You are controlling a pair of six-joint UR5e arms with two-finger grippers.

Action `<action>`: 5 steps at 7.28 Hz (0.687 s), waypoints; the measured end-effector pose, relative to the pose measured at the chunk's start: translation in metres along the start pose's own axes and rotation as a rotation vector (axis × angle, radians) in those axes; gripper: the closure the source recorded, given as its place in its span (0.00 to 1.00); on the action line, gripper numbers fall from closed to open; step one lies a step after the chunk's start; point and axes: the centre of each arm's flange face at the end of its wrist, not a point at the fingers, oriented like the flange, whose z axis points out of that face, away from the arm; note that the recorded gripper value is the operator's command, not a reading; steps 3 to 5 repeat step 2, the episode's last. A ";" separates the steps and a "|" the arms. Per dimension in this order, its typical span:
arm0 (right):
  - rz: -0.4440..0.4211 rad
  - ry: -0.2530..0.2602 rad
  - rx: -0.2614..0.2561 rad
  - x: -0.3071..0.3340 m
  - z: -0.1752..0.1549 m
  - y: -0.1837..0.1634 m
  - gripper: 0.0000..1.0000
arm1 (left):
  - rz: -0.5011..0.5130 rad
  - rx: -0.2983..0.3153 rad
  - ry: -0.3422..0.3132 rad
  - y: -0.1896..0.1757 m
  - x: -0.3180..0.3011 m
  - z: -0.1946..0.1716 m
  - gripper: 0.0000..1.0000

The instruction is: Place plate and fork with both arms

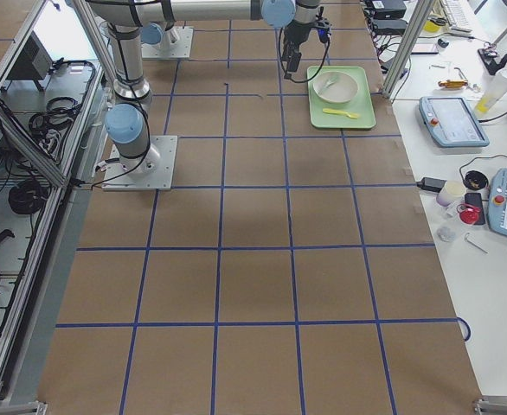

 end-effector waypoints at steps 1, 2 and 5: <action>-0.003 -0.003 0.012 -0.002 -0.009 0.009 0.00 | 0.007 0.005 0.003 -0.002 0.003 0.003 0.00; -0.007 -0.006 0.014 -0.006 -0.013 0.015 0.00 | 0.010 0.007 0.004 -0.003 0.003 0.004 0.00; -0.007 -0.006 0.014 -0.006 -0.013 0.015 0.00 | 0.010 0.007 0.004 -0.003 0.003 0.004 0.00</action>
